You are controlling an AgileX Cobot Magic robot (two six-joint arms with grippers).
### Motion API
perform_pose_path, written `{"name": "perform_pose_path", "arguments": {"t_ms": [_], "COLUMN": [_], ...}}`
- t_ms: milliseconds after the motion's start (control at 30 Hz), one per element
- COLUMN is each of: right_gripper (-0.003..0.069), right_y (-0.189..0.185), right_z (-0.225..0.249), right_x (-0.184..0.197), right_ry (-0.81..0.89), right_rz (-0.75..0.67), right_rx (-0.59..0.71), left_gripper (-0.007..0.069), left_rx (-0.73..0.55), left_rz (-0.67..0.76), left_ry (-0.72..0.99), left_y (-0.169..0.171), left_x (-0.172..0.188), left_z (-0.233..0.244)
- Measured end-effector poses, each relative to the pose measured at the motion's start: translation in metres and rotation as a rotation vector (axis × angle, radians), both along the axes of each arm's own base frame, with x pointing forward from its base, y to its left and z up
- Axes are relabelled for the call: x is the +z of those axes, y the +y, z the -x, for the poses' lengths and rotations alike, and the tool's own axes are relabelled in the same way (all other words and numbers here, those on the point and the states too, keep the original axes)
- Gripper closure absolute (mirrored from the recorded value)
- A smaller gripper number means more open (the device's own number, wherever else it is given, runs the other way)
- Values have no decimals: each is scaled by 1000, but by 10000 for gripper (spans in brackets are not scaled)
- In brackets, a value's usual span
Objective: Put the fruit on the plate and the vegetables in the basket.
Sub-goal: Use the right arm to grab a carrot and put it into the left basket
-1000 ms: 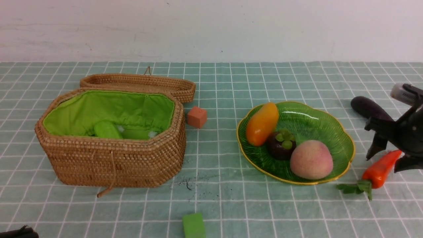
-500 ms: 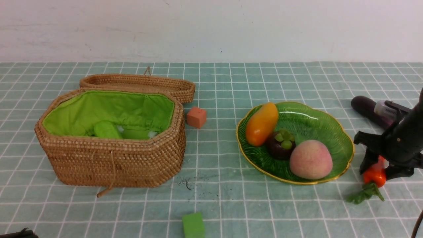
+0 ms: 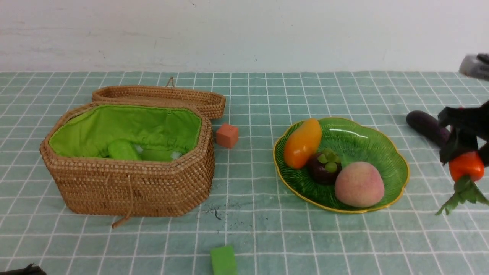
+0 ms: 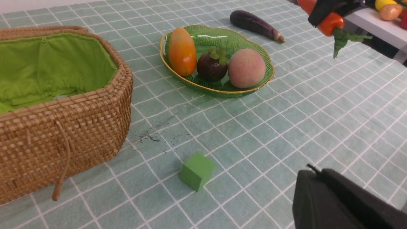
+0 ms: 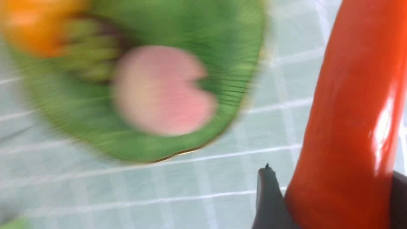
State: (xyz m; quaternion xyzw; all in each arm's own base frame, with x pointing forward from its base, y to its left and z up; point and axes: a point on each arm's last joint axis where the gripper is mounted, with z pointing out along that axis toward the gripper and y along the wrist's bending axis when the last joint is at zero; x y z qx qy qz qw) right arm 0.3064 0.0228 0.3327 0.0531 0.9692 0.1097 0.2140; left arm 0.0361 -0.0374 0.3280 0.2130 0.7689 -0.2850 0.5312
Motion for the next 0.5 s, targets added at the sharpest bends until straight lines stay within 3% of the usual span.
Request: {"name": "perform_pose_path", "arguments": {"t_ms": [133,267,400,500], "right_gripper": [282,282,282,282], "right_y": [49,138,212,275], "right_z": [7,5,-3,-23], "right_x": [44,84,96,76], "right_ry": [-174,-449,-671,-808], "right_rz": [5,-14,-17,5], "right_rx": [270,672,905,1018], "left_gripper": [618,618,618,618], "left_rx": [-5,-13,-11,-6], "left_rz": [-3,-21,-21,-15], "left_ry": [-4,-32,-63,-86], "left_y": [0,0,0,0], "left_x": [0,1,3,5], "left_z": [0,0,-1,-2]}}
